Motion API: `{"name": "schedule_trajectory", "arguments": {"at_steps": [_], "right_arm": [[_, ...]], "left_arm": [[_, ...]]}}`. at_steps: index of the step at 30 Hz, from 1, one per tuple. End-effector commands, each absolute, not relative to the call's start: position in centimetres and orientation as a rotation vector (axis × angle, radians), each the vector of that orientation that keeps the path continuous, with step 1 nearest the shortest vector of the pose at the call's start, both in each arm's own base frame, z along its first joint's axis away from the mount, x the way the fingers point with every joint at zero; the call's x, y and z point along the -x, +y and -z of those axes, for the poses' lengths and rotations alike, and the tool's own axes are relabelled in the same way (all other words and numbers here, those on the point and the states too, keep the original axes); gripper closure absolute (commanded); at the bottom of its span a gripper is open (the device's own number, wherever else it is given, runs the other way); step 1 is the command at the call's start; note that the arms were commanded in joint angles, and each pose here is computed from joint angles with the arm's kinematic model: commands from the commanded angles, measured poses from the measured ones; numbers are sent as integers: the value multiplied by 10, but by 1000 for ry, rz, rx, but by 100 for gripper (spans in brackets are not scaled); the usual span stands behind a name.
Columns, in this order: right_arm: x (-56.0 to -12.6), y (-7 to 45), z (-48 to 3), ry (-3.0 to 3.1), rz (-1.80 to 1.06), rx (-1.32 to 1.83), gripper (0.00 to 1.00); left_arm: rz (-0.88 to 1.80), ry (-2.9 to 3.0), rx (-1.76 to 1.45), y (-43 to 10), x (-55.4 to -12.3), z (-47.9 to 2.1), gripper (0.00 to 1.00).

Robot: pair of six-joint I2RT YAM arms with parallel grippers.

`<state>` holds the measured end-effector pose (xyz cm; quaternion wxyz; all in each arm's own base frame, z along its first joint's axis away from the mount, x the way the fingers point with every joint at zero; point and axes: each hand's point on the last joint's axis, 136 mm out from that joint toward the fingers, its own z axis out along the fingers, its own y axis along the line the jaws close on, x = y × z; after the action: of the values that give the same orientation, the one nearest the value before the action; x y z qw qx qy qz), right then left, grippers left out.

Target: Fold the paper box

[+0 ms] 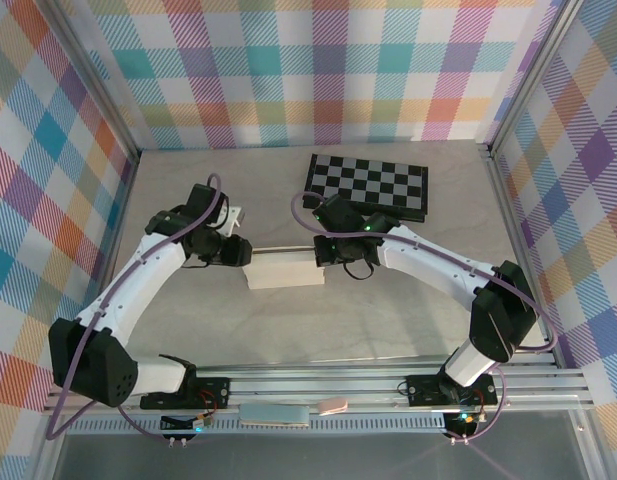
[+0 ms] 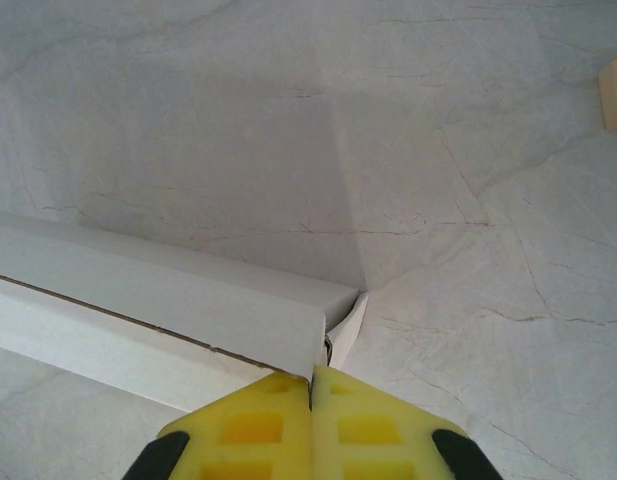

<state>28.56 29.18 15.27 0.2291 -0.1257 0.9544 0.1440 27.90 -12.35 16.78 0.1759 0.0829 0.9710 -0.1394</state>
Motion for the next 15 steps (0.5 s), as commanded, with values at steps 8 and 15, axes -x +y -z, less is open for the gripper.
{"name": "schedule_trajectory", "arguments": {"at_steps": [8,15], "right_arm": [[-270,281,-133,2706,-329,387,100],[-271,282,-134,2704,-328,387,100]], "left_arm": [[338,2765,-262,-120,-293,-164,69],[351,2786,-265,-123,-294,-162,85]]}}
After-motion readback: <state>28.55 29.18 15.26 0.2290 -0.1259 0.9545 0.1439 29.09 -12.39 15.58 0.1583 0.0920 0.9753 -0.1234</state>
